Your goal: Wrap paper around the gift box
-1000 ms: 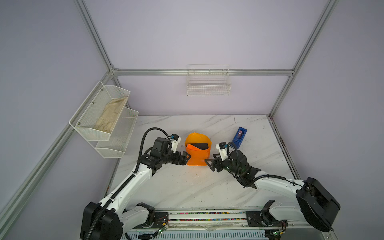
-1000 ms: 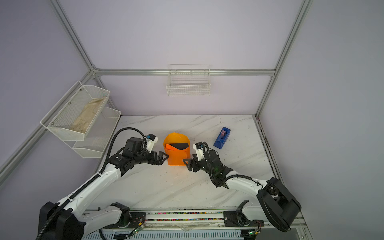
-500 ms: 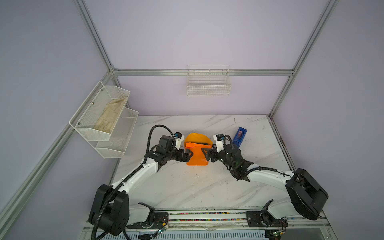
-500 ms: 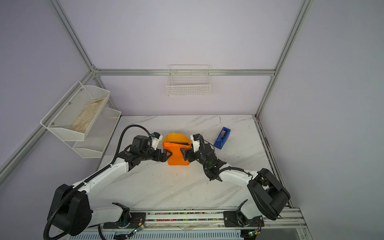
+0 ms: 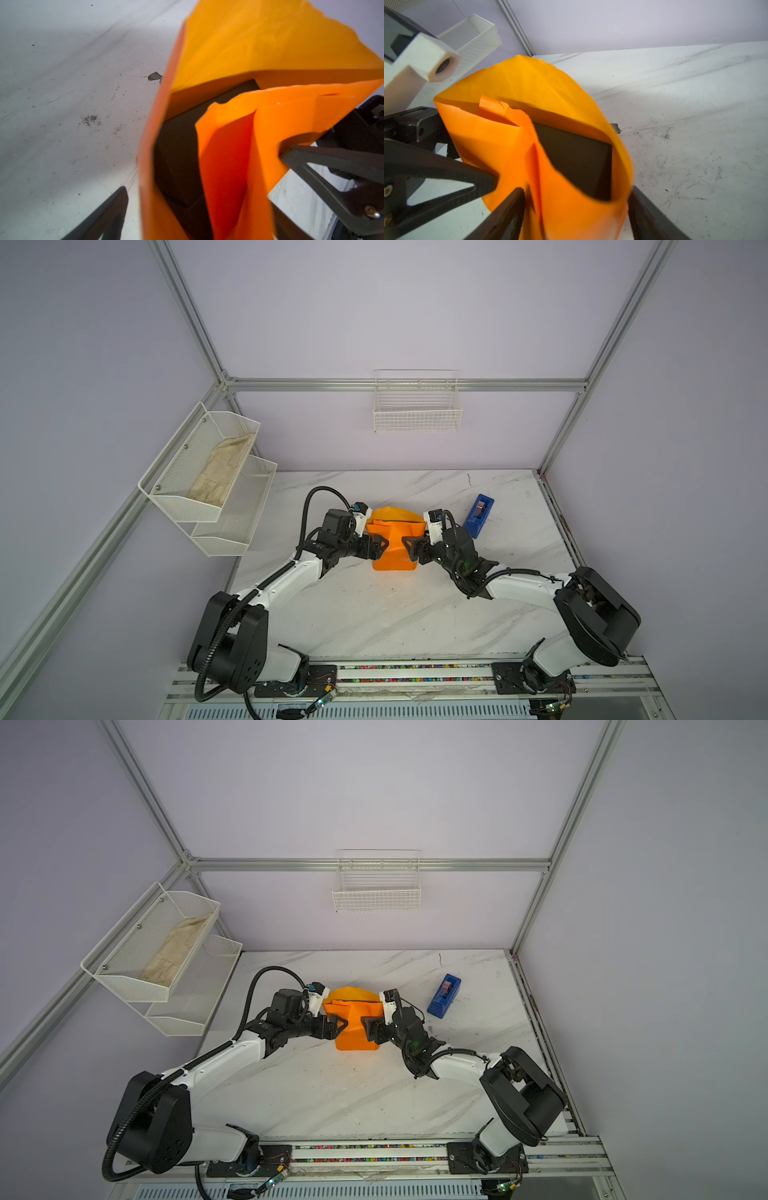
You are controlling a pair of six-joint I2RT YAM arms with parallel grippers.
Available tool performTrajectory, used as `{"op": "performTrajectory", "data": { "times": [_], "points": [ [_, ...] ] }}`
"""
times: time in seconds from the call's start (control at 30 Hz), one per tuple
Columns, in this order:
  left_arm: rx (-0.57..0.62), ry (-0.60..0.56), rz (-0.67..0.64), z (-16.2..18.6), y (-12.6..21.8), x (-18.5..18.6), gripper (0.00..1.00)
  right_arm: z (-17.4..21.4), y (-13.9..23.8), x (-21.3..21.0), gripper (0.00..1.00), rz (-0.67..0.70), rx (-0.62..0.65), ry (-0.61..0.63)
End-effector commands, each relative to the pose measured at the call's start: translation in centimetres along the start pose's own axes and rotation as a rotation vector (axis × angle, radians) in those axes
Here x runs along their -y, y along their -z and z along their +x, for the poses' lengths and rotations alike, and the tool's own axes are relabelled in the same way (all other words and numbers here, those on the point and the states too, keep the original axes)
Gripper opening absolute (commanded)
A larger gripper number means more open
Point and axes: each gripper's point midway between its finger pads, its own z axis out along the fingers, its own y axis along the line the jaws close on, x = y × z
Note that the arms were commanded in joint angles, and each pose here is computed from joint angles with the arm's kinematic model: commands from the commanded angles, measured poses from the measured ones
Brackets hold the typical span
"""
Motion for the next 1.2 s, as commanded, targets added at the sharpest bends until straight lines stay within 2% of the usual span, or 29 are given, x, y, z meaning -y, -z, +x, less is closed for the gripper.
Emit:
{"op": "performTrajectory", "data": {
  "times": [0.0,0.2,0.4,0.43,0.53,0.83,1.07,1.17],
  "points": [
    [0.087,-0.017,-0.016,-3.6,0.5,0.6,0.84,-1.0,-0.5,-0.2,0.78,0.010,0.035,-0.015],
    [0.144,-0.044,-0.034,-5.0,1.1,1.0,0.84,-1.2,-1.0,0.1,0.74,0.043,0.035,-0.024],
    [0.157,-0.070,-0.062,-5.7,0.8,0.9,0.80,-0.8,-1.4,0.3,0.60,0.066,0.011,-0.037],
    [0.125,-0.063,-0.071,-5.0,-0.3,0.4,0.79,-0.5,-1.5,0.4,0.58,0.069,0.003,-0.038],
    [0.110,-0.074,-0.097,-4.5,-1.0,0.1,0.72,0.1,-1.5,0.5,0.50,0.075,-0.017,-0.041],
    [0.120,-0.124,-0.176,-4.8,-1.7,0.5,0.44,0.7,-1.6,0.5,0.22,0.110,-0.048,-0.035],
    [0.081,-0.136,-0.213,-3.2,-2.4,0.5,0.27,0.5,-1.5,0.6,0.02,0.145,-0.059,-0.037],
    [0.070,-0.132,-0.246,-2.5,-2.6,0.3,0.22,0.2,-1.5,0.2,0.01,0.149,-0.053,-0.047]
  ]
}}
